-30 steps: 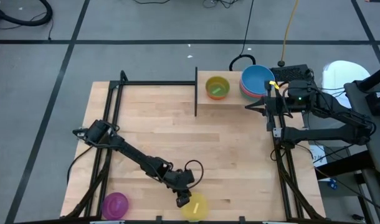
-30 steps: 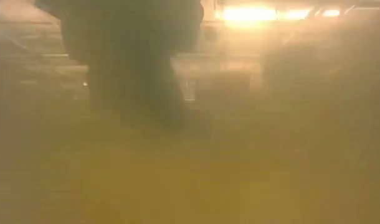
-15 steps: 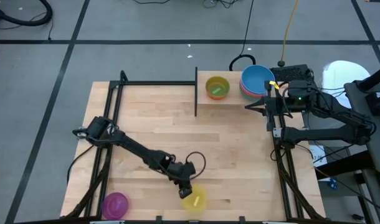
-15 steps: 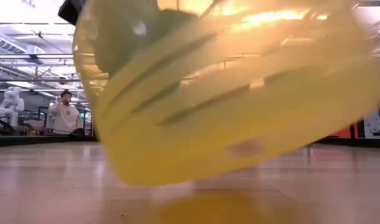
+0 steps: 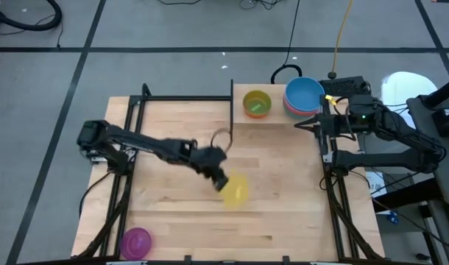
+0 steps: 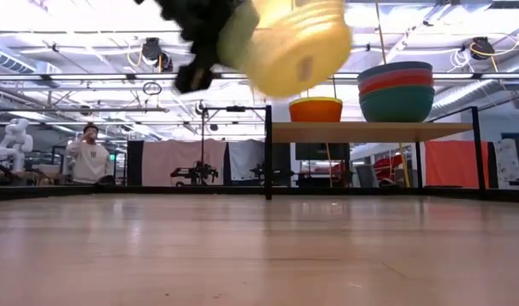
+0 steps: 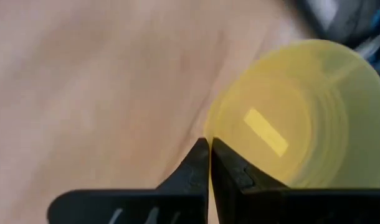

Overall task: Place and stack bowls onto a shelf
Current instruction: Stack the yellow bowl inside the green bowl on the shelf

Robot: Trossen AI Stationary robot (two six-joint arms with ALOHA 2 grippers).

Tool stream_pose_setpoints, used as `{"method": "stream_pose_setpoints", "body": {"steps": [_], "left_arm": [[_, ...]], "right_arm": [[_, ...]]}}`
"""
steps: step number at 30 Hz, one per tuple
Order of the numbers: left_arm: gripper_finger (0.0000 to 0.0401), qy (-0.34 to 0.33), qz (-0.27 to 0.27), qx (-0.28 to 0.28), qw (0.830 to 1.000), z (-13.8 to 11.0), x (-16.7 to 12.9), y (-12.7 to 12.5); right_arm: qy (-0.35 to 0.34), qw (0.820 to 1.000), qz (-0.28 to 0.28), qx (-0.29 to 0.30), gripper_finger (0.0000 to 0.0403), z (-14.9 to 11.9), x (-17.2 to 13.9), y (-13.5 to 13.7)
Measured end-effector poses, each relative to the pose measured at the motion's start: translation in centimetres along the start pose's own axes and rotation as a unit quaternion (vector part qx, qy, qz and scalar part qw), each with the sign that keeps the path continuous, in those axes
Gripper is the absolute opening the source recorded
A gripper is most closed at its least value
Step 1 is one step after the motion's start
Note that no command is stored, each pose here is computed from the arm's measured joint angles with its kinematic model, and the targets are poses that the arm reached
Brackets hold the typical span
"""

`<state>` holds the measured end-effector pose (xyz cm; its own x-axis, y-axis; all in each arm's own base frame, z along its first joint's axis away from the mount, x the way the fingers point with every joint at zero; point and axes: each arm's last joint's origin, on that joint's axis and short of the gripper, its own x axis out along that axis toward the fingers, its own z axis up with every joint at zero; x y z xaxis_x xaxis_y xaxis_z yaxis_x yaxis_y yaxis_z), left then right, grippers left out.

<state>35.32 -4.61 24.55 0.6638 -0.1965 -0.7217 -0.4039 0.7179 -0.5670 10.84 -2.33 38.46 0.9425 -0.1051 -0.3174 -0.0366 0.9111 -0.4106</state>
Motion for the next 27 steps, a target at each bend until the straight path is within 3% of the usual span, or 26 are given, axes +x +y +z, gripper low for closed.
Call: {"method": "stream_pose_setpoints", "body": {"steps": [5,8,13,21,27], "left_arm": [[0.0001,-0.08,0.039,0.009,0.996,3.7,-5.2,0.2],[0.0001,-0.093,0.089,0.025,0.991,5.6,-7.9,0.3],[0.0001,-0.143,0.121,0.068,0.98,9.4,-12.0,0.3],[0.0001,-0.212,0.158,0.103,0.959,13.5,-16.3,2.8],[0.0001,-0.242,0.172,0.113,0.948,15.6,-17.9,5.4]], "right_arm": [[-0.002,1.0,-0.027,-0.003,0.0,0.0,-0.7,-0.1],[0.0,0.999,-0.047,-0.003,0.0,-0.1,-1.2,-0.1],[-0.006,0.998,-0.065,-0.002,0.0,0.0,-1.7,-0.1],[-0.011,0.997,-0.07,-0.001,0.0,0.1,-1.8,-0.2],[0.014,0.993,-0.117,0.0,0.0,-0.1,-1.9,-0.4]]}}
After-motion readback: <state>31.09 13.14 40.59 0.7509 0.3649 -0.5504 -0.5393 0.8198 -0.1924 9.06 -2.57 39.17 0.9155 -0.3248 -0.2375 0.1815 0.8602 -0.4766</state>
